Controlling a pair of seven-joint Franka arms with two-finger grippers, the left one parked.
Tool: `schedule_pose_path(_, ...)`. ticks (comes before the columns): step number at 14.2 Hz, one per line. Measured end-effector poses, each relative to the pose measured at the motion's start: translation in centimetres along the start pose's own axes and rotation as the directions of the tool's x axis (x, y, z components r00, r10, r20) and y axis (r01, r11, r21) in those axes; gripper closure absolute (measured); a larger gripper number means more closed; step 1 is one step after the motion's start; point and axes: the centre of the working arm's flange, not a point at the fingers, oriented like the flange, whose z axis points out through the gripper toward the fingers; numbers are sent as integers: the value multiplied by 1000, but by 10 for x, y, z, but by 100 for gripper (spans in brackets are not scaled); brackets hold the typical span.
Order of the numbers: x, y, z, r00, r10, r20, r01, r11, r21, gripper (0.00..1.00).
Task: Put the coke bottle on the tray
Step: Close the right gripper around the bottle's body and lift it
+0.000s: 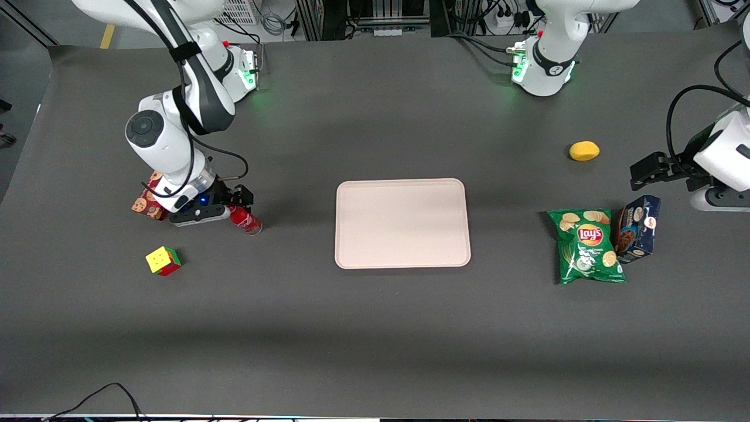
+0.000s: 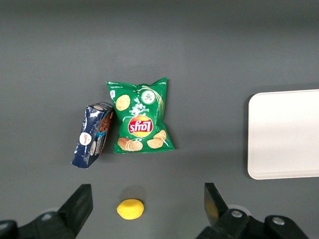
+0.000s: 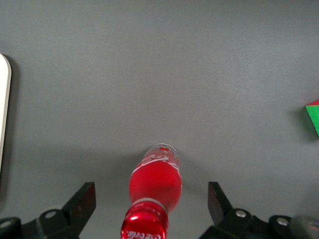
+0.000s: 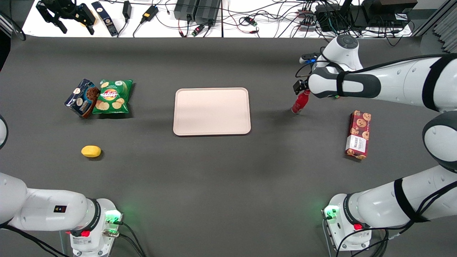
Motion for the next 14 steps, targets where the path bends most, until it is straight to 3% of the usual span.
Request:
schedule_pose_path(11,-10,-1,12,1000,-4,31,4,1000,-3,0)
schedule_pose_path(14,-11,-1,14,999,-4,34,4,1000,-3,7)
